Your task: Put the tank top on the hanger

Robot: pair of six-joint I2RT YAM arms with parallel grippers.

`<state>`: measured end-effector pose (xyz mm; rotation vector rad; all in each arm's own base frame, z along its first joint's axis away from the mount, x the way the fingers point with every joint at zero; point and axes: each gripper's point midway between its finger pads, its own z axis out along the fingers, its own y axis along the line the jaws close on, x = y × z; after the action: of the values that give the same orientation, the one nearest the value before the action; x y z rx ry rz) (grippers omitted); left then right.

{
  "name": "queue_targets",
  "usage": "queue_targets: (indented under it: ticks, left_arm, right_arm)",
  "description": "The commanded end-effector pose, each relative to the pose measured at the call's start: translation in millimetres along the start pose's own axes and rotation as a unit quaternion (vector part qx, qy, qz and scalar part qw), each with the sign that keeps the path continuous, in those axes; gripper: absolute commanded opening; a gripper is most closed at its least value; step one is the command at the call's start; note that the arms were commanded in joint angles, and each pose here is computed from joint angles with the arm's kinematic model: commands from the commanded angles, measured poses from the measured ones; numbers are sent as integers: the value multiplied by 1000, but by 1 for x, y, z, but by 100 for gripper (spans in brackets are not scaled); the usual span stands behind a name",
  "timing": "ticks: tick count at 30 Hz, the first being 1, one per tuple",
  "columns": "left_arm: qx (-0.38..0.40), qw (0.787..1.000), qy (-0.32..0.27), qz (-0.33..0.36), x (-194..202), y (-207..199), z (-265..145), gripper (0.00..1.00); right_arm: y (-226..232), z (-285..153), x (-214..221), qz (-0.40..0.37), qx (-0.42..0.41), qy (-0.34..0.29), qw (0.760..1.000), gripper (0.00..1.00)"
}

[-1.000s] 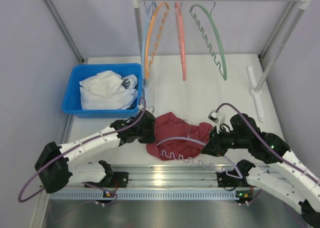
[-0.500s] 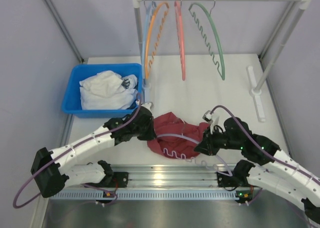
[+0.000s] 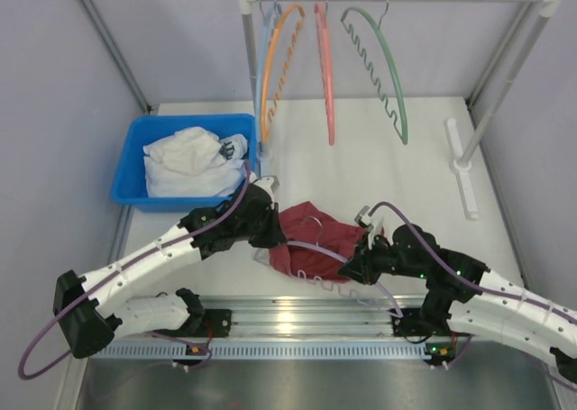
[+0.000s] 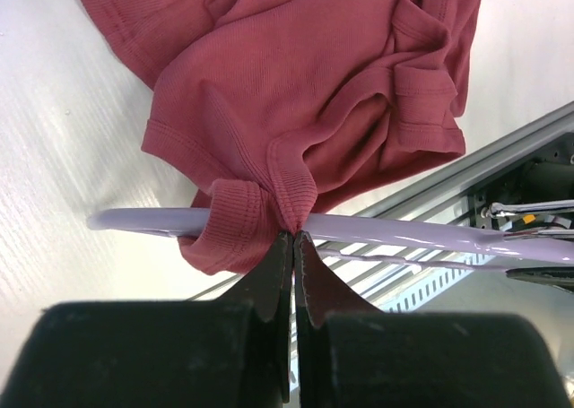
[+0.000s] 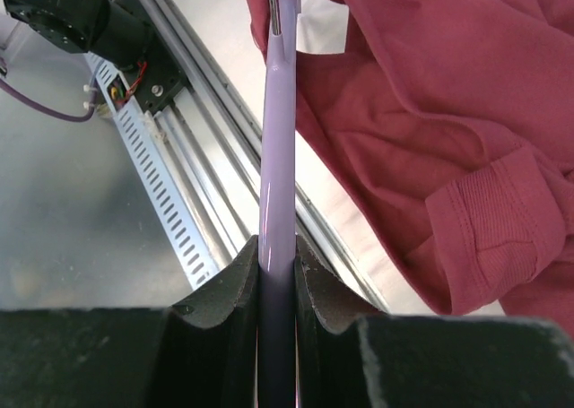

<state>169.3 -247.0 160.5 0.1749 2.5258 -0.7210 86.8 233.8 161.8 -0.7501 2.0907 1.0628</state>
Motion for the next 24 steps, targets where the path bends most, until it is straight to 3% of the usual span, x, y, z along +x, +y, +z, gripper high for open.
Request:
queue_targets:
  ticks: [1, 16, 24]
  left_arm:
    - [26, 1000, -3, 10, -8, -14, -10, 0]
    - [-3, 999, 49, 24, 20, 6, -7, 0]
    - [-3, 999, 23, 22, 7, 2, -15, 0]
  right_arm:
    - [18, 5, -44, -30, -28, -89, 995, 0]
    - [4, 12, -50, -83, 26, -62, 994, 0]
    - [12, 12, -57, -99, 9, -72, 992, 0]
